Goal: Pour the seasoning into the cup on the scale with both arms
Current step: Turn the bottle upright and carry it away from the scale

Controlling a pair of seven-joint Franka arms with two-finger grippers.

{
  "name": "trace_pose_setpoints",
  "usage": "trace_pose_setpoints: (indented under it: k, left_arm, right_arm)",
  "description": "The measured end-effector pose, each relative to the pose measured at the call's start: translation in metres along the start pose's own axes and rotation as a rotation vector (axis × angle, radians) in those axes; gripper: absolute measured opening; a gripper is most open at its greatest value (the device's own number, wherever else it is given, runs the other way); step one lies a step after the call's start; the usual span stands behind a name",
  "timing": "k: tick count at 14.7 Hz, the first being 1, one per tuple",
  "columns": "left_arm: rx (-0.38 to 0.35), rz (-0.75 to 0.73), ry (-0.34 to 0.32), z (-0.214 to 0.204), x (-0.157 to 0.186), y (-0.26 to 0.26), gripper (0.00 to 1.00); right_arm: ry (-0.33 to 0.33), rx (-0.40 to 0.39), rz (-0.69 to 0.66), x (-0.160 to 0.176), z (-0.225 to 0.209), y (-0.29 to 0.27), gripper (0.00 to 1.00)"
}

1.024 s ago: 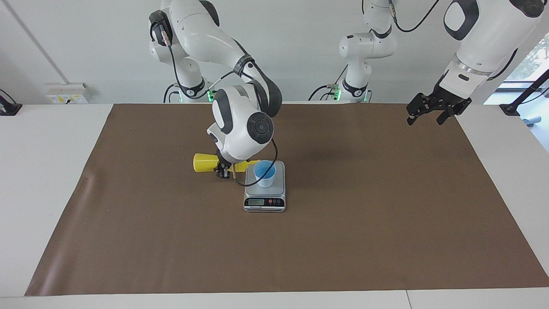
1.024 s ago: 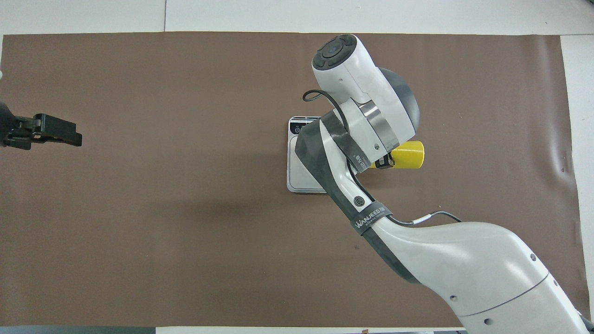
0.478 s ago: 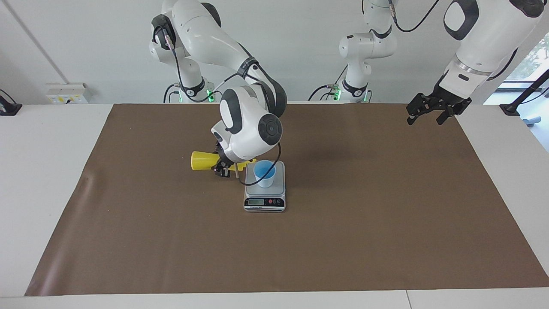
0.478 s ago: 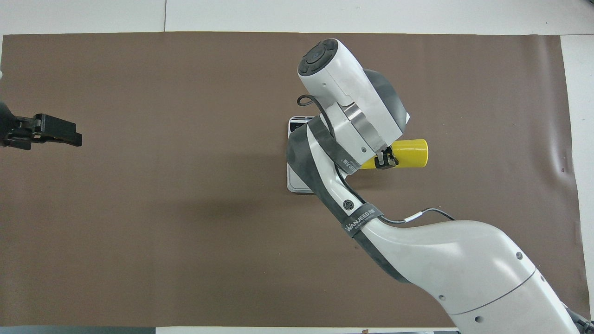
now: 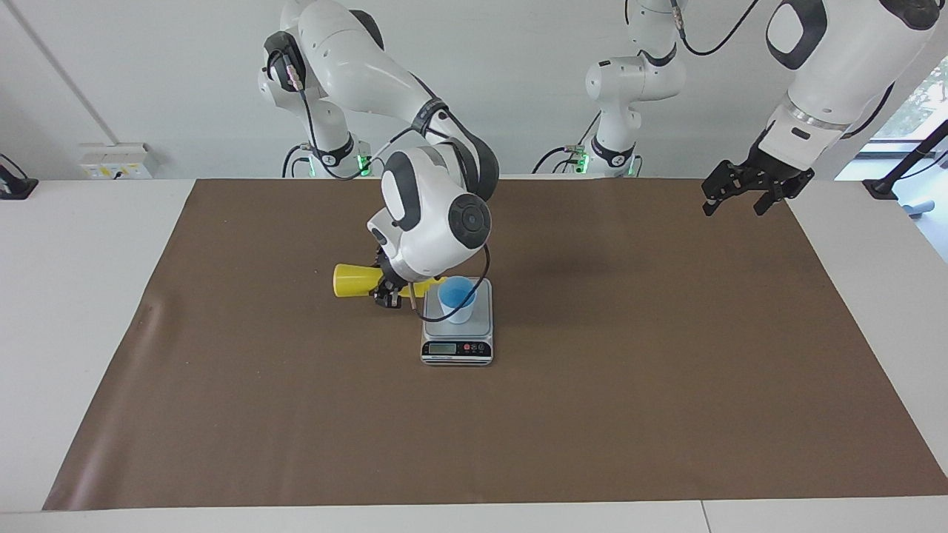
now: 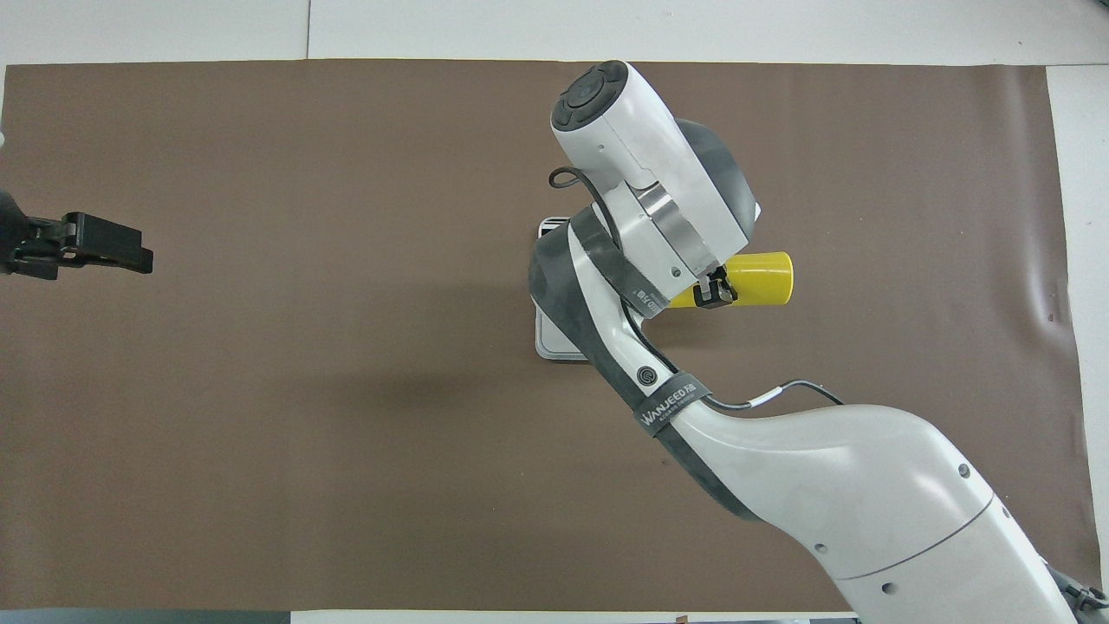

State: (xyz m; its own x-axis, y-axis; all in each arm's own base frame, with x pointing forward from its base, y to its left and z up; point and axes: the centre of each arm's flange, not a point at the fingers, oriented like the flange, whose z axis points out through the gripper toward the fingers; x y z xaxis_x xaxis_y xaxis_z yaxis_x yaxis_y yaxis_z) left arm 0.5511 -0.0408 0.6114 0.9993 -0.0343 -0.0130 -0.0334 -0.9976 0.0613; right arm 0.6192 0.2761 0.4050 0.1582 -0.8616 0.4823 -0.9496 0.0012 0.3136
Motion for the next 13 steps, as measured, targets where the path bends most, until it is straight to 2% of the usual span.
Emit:
trace_pose_setpoints:
  k: [2, 8, 11, 13]
  left_arm:
    - [0.0, 0.0, 0.0, 0.0, 0.0, 0.0, 1.0]
    - [0.0, 0.0, 0.0, 0.0, 0.0, 0.0, 1.0]
    - [0.0, 0.0, 0.0, 0.0, 0.0, 0.0, 1.0]
    - [0.0, 0.0, 0.0, 0.0, 0.0, 0.0, 1.0]
  right_arm:
    - [-0.022, -0.007, -0.001, 0.001, 0.0, 0.0, 0.46]
    - [-0.201, -0.031, 0.032, 0.044, -0.016, -0.002, 0.46]
    - [-0.32, -0.026, -0.033, 0.088, -0.031, 0.009, 0.46]
    - [-0.412, -0.017, -0.082, 0.133, -0.035, 0.018, 0.46]
